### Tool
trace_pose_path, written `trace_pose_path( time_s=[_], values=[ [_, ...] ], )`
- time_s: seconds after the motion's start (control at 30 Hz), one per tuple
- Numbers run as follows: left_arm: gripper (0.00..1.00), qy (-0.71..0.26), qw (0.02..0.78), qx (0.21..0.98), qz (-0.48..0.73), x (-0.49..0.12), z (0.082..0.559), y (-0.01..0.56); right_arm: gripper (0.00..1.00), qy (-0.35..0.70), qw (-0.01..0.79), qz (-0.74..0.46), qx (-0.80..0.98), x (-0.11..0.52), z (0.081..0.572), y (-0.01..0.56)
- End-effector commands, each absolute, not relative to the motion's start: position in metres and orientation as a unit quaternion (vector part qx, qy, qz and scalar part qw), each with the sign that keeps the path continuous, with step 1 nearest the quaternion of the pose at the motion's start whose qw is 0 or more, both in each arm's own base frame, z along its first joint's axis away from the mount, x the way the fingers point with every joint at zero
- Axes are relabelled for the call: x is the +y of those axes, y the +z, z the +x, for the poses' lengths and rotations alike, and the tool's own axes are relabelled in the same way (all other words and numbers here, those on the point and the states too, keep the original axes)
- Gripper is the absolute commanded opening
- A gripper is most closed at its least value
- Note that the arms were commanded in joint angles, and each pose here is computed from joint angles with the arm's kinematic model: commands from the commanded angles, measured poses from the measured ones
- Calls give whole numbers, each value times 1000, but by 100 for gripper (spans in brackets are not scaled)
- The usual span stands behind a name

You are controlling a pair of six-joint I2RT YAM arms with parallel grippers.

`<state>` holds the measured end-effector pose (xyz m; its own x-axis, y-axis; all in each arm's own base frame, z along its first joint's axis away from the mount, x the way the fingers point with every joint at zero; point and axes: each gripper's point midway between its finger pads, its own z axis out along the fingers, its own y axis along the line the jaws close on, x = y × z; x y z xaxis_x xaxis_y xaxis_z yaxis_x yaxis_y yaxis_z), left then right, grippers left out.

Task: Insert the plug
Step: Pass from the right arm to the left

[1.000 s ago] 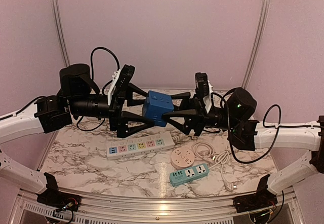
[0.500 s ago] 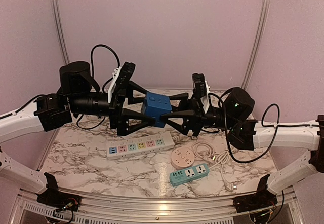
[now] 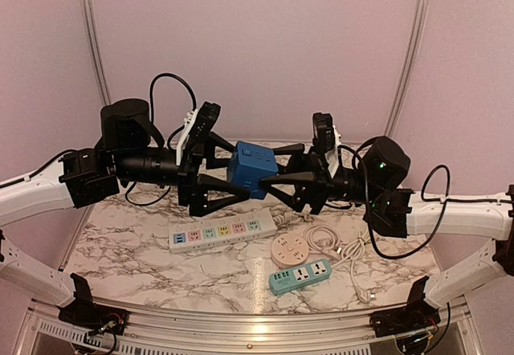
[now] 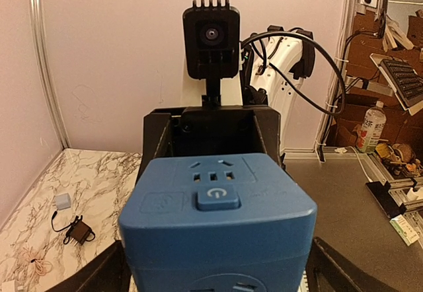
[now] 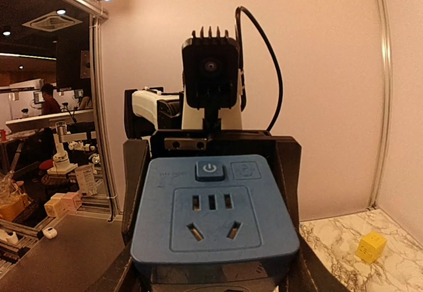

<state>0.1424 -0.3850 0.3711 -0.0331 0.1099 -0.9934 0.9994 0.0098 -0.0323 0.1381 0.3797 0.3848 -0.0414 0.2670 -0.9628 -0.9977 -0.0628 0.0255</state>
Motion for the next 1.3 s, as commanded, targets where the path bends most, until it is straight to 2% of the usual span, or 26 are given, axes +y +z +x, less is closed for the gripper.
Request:
trace_pose_path(
  time_s=[0.0,0.53,0.67,0.77,0.9,0.93,1.0,1.1,1.17,1.27],
  values=[
    [91,-486,467,525,519,-387,142,380,7,588,561,-431,392,371,128,408],
    [87,-503,445,517,530,-396,138,363,7,579,569,-413,413,369,137,405],
    [75,-504,442,515,534,-396,137,362,7,578,567,-411,418,369,138,401],
    [60,-502,444,513,536,-395,136,363,7,578,565,-411,422,369,139,398],
    [36,-496,444,515,539,-394,136,361,7,575,565,-411,426,369,139,398],
    [26,-494,445,516,541,-393,136,361,8,574,564,-412,427,370,139,398],
    [11,-486,445,520,543,-392,137,360,16,570,559,-418,433,371,140,397],
    [0,-474,443,528,549,-389,137,355,47,546,545,-439,460,376,143,393],
    [0,-464,439,536,552,-386,138,350,69,527,530,-458,481,378,144,390],
    [0,-448,437,547,556,-379,138,344,96,503,504,-498,495,378,138,392]
  ],
)
